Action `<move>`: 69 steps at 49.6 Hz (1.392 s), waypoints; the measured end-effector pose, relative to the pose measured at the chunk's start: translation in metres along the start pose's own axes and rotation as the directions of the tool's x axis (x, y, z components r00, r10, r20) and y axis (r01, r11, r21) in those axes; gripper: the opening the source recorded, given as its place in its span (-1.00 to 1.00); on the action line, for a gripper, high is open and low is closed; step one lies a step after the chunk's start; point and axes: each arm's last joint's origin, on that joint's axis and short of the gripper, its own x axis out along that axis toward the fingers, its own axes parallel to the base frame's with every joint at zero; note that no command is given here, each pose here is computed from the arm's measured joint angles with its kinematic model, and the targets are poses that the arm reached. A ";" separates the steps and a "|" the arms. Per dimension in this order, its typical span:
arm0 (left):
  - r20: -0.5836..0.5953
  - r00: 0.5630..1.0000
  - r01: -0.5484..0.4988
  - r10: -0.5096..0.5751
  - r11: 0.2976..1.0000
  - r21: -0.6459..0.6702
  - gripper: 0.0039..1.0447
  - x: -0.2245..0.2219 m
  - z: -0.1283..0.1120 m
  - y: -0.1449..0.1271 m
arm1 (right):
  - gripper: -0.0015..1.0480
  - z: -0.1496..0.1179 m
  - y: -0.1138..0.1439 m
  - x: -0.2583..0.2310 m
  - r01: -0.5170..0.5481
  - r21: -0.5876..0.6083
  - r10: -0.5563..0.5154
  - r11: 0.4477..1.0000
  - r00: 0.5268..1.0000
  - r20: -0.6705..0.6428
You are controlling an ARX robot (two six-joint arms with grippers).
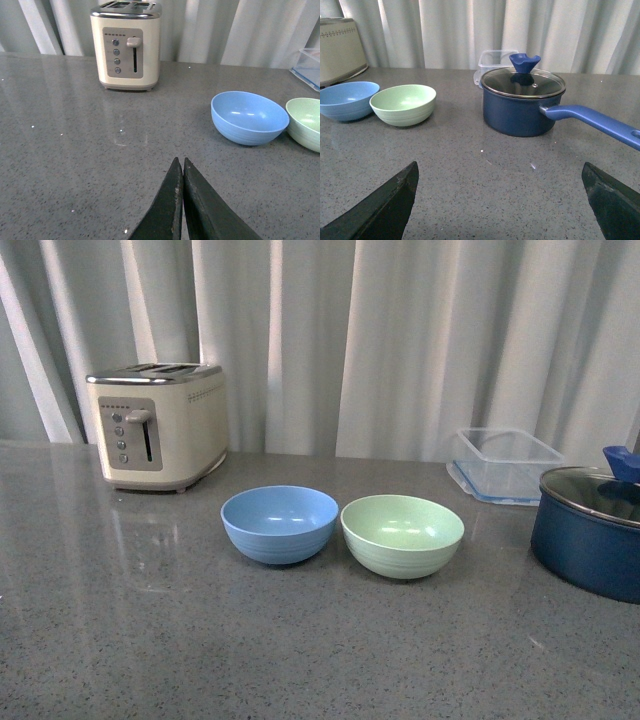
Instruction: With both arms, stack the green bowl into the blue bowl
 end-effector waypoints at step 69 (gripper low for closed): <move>0.034 0.999 -0.005 0.005 1.000 0.000 -0.94 -0.093 -0.028 0.014 | 0.81 0.000 0.000 0.000 0.000 0.000 0.000 1.000 1.000 0.000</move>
